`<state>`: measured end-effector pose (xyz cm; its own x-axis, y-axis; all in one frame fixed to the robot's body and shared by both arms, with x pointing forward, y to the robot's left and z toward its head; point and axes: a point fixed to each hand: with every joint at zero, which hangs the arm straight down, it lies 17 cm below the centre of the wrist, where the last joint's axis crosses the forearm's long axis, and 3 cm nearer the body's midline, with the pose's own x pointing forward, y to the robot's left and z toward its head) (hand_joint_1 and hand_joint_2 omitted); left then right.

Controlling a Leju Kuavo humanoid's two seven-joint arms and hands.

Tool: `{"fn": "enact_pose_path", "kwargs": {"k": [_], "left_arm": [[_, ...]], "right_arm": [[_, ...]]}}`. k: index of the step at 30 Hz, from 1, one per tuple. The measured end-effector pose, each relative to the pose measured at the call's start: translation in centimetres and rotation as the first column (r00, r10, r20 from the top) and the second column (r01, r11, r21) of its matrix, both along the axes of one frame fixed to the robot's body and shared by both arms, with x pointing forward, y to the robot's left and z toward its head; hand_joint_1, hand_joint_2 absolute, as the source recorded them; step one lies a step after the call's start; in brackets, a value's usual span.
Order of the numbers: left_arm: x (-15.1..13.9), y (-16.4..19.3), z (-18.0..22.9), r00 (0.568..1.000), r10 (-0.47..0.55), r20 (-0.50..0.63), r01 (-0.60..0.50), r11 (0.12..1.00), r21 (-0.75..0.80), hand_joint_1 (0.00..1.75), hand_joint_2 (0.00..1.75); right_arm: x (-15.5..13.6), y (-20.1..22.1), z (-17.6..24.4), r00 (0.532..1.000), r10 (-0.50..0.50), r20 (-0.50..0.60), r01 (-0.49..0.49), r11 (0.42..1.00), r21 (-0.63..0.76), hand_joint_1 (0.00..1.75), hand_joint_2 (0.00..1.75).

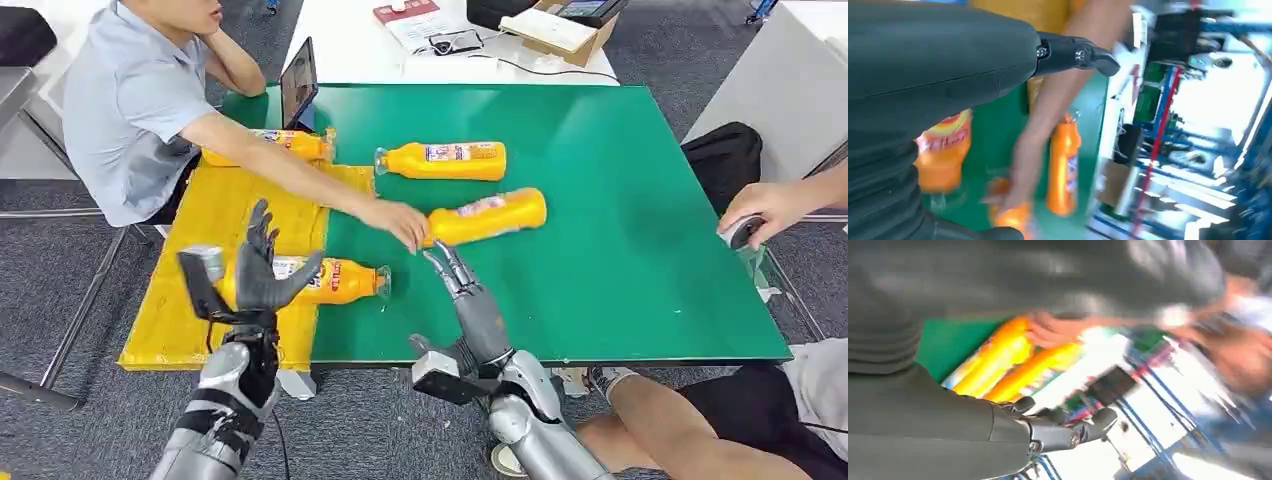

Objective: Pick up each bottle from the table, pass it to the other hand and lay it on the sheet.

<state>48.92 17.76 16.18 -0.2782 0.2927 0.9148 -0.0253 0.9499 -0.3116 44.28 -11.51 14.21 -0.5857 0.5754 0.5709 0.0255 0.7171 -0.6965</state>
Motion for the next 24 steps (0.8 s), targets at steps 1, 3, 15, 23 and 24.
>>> {"fn": "enact_pose_path", "kwargs": {"k": [1, 3, 15, 23, 24], "left_arm": [[-0.9, 1.2, -0.4, 0.999, 0.043, -0.018, -0.044, 0.998, -0.043, 0.0, 1.75], [-3.3, 2.8, -1.9, 0.993, 0.108, -0.046, -0.11, 0.993, -0.036, 0.0, 1.75], [-10.9, 6.8, -0.3, 0.934, 0.351, 0.063, -0.355, 0.896, 0.268, 0.0, 1.75], [-10.3, 7.6, -0.6, 0.928, 0.368, 0.054, -0.368, 0.891, 0.267, 0.0, 1.75], [-10.3, 7.6, -0.5, 0.928, 0.368, 0.056, -0.369, 0.89, 0.267, 0.0, 1.75]], "right_arm": [[0.6, -1.0, -2.2, 0.997, -0.015, -0.074, 0.01, 0.998, -0.07, 0.0, 1.75], [1.3, -3.9, -5.2, 0.986, -0.048, -0.157, 0.026, 0.989, -0.143, 0.0, 1.75], [8.1, -12.3, -7.8, 0.947, -0.193, -0.256, 0.072, 0.905, -0.419, 0.0, 1.75], [9.6, -11.9, -8.6, 0.927, -0.213, -0.309, 0.064, 0.9, -0.43, 0.0, 1.75], [9.7, -11.8, -8.7, 0.925, -0.216, -0.312, 0.063, 0.899, -0.434, 0.0, 1.75]]}}
